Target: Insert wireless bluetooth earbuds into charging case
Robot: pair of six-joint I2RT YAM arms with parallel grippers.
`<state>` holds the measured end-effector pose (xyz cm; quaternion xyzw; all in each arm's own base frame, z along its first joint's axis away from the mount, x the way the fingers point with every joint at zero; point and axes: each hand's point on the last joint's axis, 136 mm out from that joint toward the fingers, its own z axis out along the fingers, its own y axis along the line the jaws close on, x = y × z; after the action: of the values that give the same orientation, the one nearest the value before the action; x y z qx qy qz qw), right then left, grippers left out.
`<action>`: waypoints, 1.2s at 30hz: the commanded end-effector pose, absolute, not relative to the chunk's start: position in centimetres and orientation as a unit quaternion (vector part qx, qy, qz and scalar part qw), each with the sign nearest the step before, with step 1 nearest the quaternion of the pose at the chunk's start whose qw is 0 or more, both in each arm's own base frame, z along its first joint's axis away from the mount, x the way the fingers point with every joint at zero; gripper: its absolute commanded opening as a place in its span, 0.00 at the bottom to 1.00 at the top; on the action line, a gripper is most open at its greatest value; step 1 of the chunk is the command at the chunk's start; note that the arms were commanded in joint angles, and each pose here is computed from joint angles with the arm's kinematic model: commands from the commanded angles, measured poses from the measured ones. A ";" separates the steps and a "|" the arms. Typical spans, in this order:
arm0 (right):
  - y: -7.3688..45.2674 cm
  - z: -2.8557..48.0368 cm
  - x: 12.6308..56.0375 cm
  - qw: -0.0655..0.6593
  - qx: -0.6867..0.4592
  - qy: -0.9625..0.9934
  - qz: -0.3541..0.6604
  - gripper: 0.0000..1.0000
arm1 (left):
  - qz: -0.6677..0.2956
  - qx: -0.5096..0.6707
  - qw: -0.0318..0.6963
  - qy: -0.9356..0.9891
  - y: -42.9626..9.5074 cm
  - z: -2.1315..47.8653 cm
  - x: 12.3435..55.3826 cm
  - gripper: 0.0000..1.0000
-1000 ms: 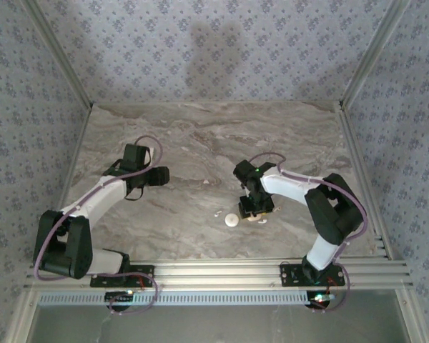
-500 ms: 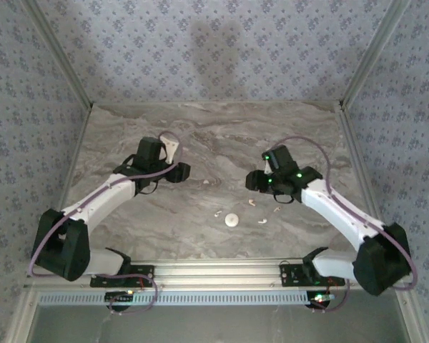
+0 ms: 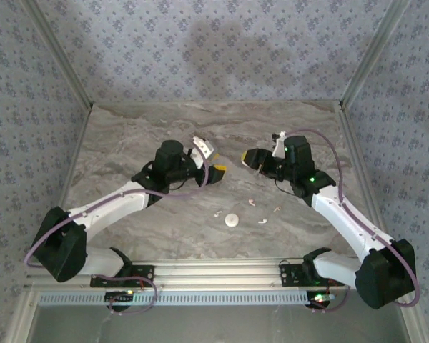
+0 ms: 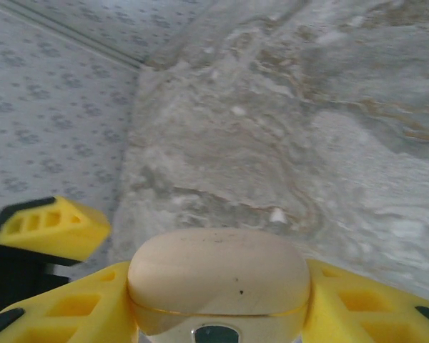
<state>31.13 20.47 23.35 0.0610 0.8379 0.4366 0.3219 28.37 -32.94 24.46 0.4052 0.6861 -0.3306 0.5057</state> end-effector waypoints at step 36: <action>23.1 28.7 28.1 0.328 0.000 0.769 0.548 0.54 | -0.416 0.399 0.568 0.587 -38.2 29.6 26.7 0.53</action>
<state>28.77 22.89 27.94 0.0104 0.7789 0.5373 0.3233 26.57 -37.72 27.21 0.4120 0.6095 -0.3997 0.5468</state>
